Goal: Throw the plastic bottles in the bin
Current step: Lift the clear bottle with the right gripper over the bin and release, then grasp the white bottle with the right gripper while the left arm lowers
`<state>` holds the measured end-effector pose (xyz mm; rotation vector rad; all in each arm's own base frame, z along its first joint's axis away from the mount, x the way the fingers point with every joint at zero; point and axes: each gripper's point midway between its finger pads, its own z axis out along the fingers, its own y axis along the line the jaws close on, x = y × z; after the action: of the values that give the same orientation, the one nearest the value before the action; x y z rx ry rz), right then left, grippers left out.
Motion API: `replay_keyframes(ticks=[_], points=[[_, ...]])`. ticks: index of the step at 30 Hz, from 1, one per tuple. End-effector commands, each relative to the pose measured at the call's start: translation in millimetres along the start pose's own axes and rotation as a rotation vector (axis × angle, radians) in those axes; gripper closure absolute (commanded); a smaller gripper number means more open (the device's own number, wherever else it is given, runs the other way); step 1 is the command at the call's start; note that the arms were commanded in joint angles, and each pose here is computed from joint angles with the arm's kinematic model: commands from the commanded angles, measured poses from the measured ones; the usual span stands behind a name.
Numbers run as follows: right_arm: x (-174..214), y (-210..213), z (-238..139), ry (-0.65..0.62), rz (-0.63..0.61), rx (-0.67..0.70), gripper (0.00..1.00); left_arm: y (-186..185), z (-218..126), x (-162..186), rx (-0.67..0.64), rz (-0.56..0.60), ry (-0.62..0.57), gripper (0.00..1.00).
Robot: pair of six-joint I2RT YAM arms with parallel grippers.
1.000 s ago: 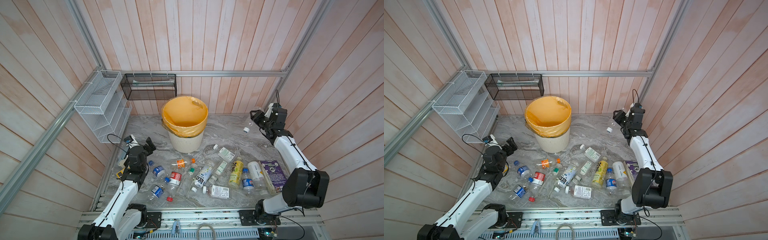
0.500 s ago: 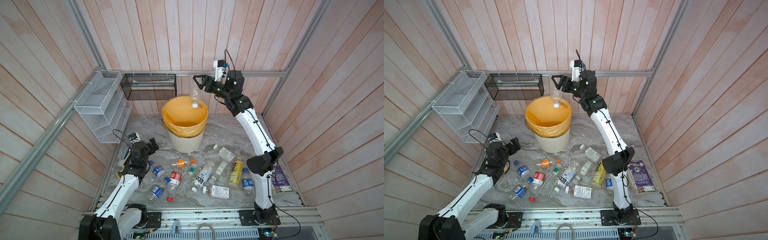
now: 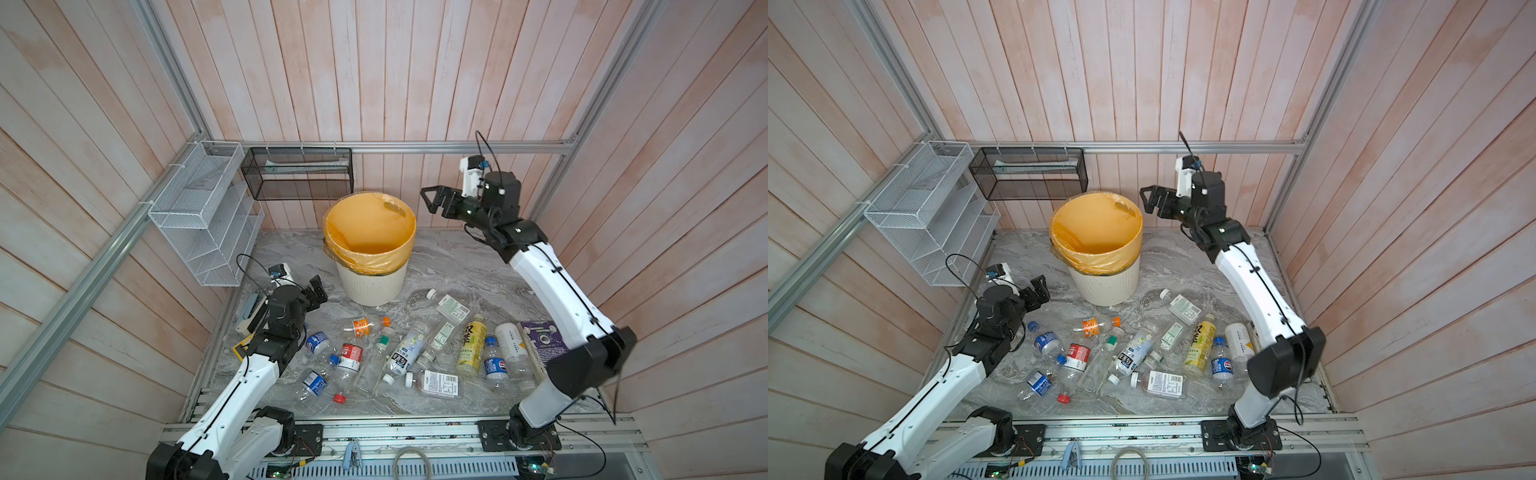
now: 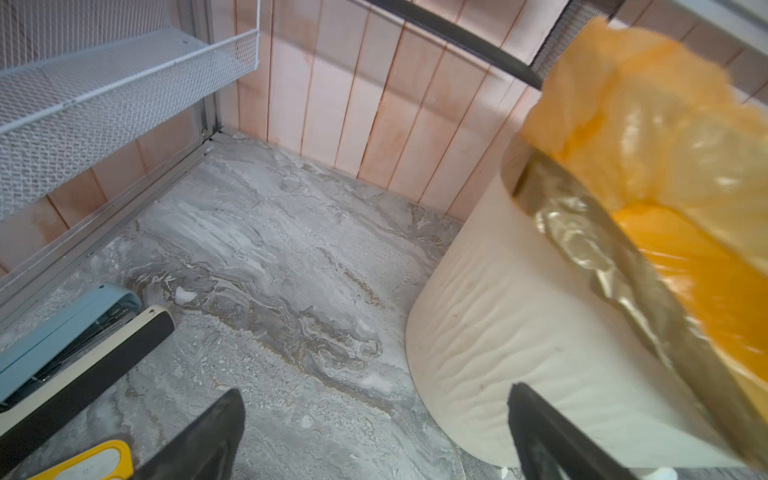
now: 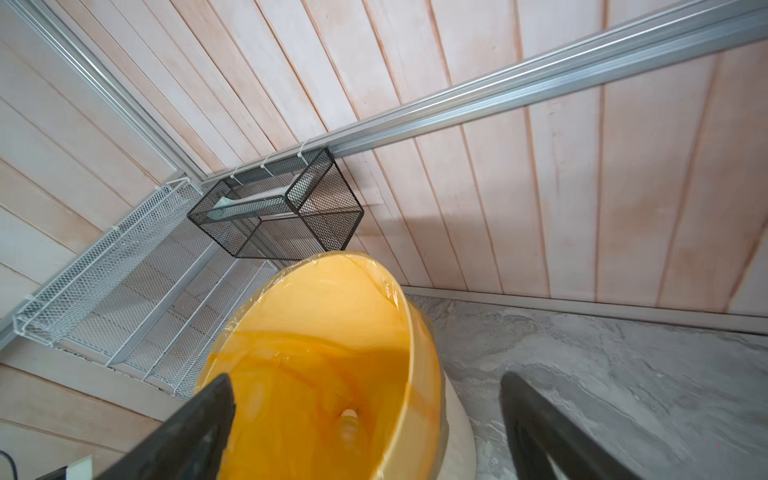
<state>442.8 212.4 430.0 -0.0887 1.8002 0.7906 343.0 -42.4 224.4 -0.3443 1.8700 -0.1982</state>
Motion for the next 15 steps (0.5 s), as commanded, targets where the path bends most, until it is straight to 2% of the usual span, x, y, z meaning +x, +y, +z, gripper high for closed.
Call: replay_keyframes(ticks=[1,7,12,15], points=[[-4.9,-43.9,-44.7,-0.14,0.015,0.099,0.0,1.0,-12.3,-13.4,-0.037,0.044,-0.057,0.0],[98.2,-153.2,-109.7,-0.035,0.139,0.41,0.0,-15.5,-22.6,3.0,-0.006,0.109,-0.042,0.0],[170.7,-201.3,-152.7,0.079,0.169,0.638,0.0,-35.6,-25.5,19.5,0.019,0.195,-0.009,0.0],[203.7,-220.0,-173.8,0.14,0.194,0.731,0.0,-39.3,-24.9,30.0,0.026,0.193,0.024,0.0]])
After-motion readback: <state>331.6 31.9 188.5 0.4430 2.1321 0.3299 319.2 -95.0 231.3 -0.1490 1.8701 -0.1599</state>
